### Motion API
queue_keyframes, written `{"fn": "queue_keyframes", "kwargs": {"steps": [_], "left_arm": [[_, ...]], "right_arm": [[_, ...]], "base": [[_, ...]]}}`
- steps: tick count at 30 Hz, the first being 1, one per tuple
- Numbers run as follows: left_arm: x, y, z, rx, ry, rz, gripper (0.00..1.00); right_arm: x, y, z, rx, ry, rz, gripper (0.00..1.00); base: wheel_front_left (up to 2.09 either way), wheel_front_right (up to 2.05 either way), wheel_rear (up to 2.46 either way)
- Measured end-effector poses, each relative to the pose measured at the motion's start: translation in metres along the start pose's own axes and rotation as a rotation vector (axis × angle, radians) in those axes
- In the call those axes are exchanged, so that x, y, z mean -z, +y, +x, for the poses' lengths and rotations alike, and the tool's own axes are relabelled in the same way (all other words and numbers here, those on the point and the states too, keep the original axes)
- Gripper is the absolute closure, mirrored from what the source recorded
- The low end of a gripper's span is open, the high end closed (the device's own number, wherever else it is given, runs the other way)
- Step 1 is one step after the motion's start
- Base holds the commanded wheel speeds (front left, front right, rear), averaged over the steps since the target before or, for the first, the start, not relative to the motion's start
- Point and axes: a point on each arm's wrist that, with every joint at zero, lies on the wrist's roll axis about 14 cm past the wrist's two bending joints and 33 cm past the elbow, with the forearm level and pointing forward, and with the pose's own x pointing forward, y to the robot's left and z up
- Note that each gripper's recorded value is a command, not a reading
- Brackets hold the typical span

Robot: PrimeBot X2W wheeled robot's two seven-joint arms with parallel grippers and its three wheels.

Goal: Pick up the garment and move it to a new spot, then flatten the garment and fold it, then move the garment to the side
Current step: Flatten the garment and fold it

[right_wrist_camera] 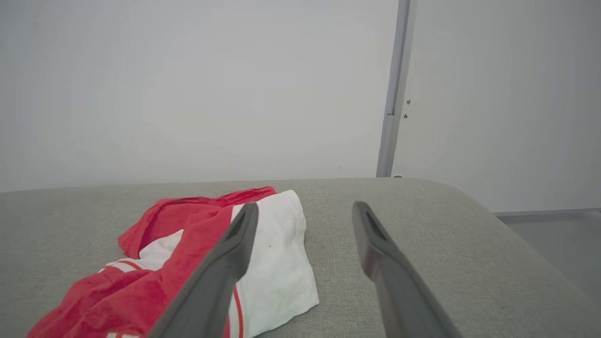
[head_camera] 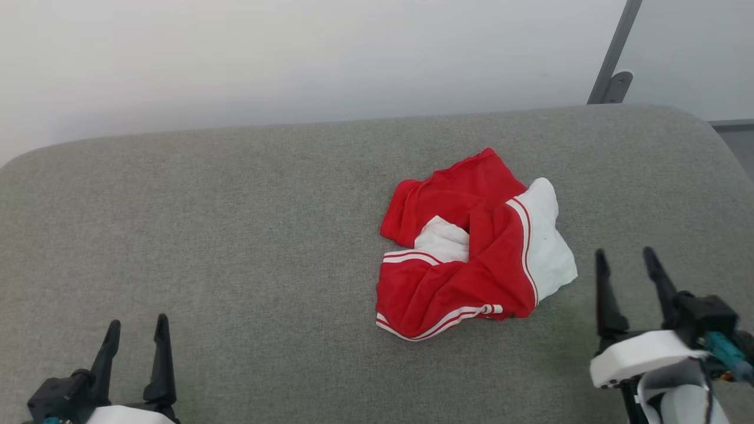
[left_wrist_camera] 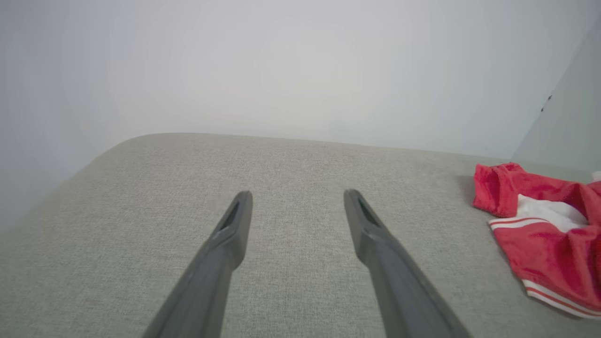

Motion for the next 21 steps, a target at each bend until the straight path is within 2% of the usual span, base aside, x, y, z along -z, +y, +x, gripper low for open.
{"fn": "queue_keyframes", "kwargs": {"steps": [4, 10, 14, 21], "left_arm": [[0.008, -0.003, 0.001, -0.001, 0.022, -0.016, 0.0], [0.02, -0.013, 0.014, 0.014, 0.053, -0.048, 0.0], [0.029, -0.013, 0.025, 0.009, 0.076, -0.061, 0.0], [0.046, -0.007, 0.037, -0.021, 0.117, -0.078, 0.0]], "right_arm": [[0.017, 0.003, 0.009, -0.046, 0.103, -0.047, 0.0], [0.054, -0.008, 0.029, -0.124, 0.379, -0.2, 0.0], [0.073, -0.014, 0.045, -0.163, 0.548, -0.263, 0.0], [0.119, -0.008, 0.046, -0.251, 0.837, -0.287, 0.0]], "base": [[0.0, 0.0, 0.0], [0.0, 0.0, 0.0], [0.0, 0.0, 0.0], [0.0, 0.0, 0.0]]}}
